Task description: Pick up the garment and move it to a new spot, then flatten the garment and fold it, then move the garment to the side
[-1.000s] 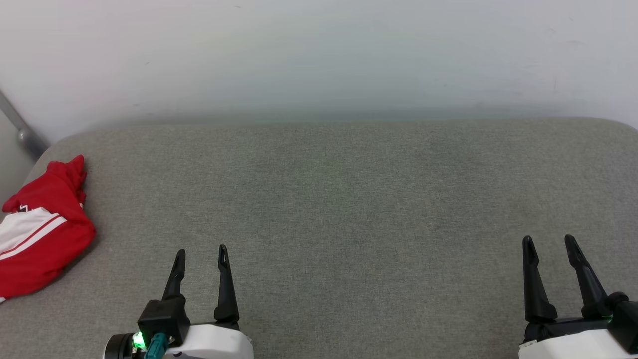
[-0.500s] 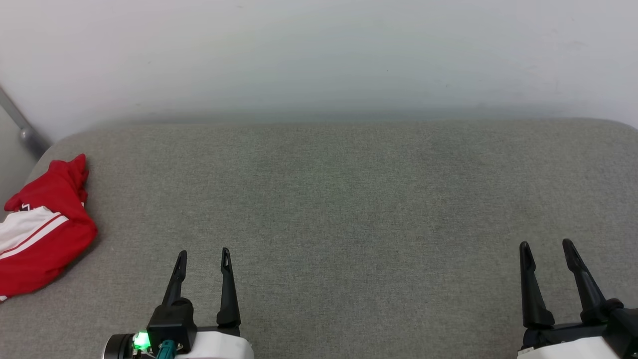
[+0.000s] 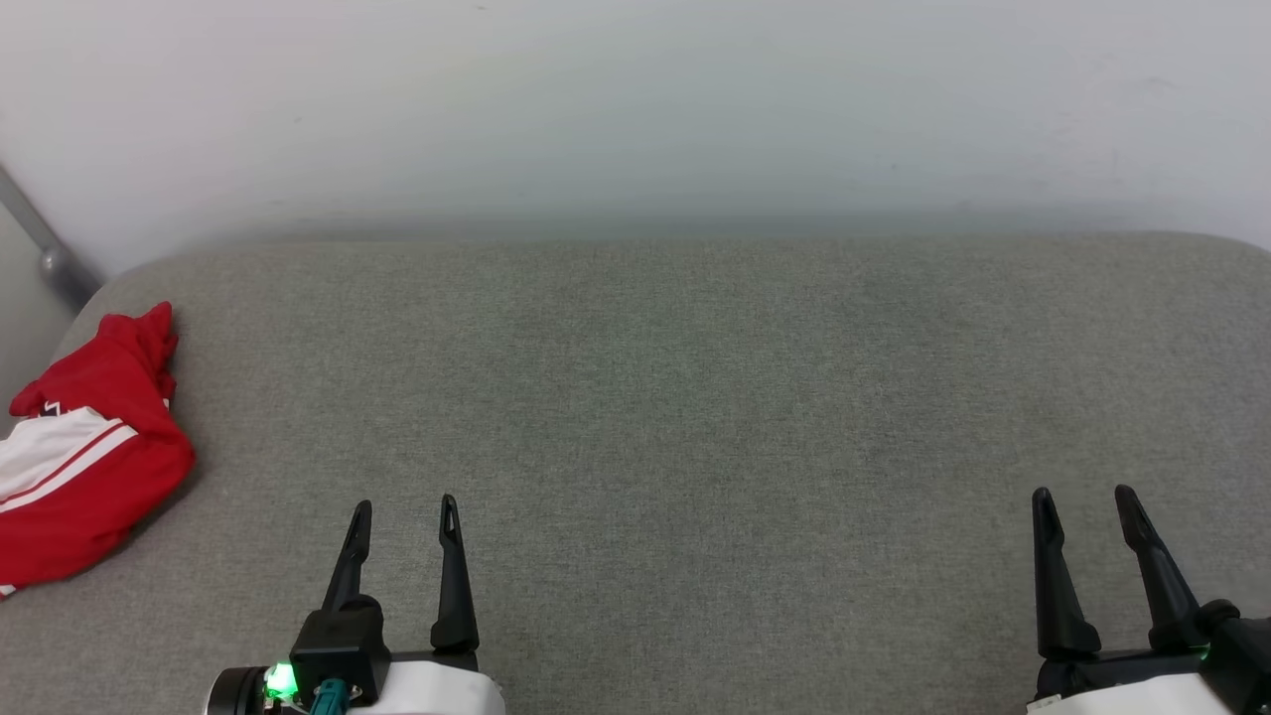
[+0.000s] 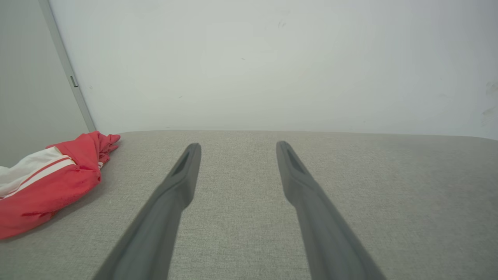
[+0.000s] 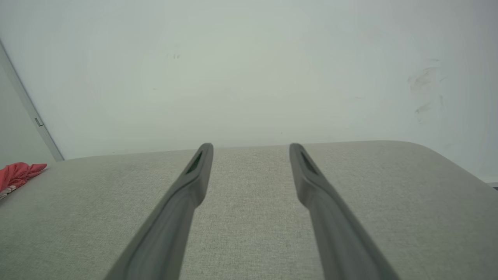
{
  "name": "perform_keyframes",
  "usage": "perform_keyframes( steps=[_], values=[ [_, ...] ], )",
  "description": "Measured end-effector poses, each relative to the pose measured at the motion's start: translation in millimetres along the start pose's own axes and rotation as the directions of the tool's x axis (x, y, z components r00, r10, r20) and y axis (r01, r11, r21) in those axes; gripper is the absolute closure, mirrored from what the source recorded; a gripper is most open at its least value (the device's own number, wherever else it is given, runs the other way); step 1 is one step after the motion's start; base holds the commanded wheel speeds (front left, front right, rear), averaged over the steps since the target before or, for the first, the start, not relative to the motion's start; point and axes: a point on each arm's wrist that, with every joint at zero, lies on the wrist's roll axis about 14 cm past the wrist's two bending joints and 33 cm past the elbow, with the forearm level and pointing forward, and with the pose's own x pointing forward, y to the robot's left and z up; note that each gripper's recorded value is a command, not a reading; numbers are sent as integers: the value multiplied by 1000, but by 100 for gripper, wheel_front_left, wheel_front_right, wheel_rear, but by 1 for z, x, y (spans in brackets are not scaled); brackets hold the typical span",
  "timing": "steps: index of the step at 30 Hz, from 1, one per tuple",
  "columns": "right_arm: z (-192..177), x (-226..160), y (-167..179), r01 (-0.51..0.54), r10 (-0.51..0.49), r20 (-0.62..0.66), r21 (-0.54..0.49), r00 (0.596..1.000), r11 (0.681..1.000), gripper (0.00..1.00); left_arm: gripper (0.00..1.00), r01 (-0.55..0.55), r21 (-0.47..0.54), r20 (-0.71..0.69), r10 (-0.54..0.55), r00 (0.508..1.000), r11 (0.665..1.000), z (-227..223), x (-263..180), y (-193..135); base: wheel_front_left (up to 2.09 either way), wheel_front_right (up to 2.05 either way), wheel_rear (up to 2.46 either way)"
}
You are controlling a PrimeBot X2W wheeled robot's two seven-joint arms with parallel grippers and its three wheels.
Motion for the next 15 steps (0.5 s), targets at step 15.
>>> perform_keyframes(
  steps=[15],
  values=[
    [-10, -1, 3, -8, 8, -30, 3, 1000, 1000, 0, 0, -12, -3, -13, 12, 1000, 1000, -4, -1, 2, 0, 0, 0]
  ],
)
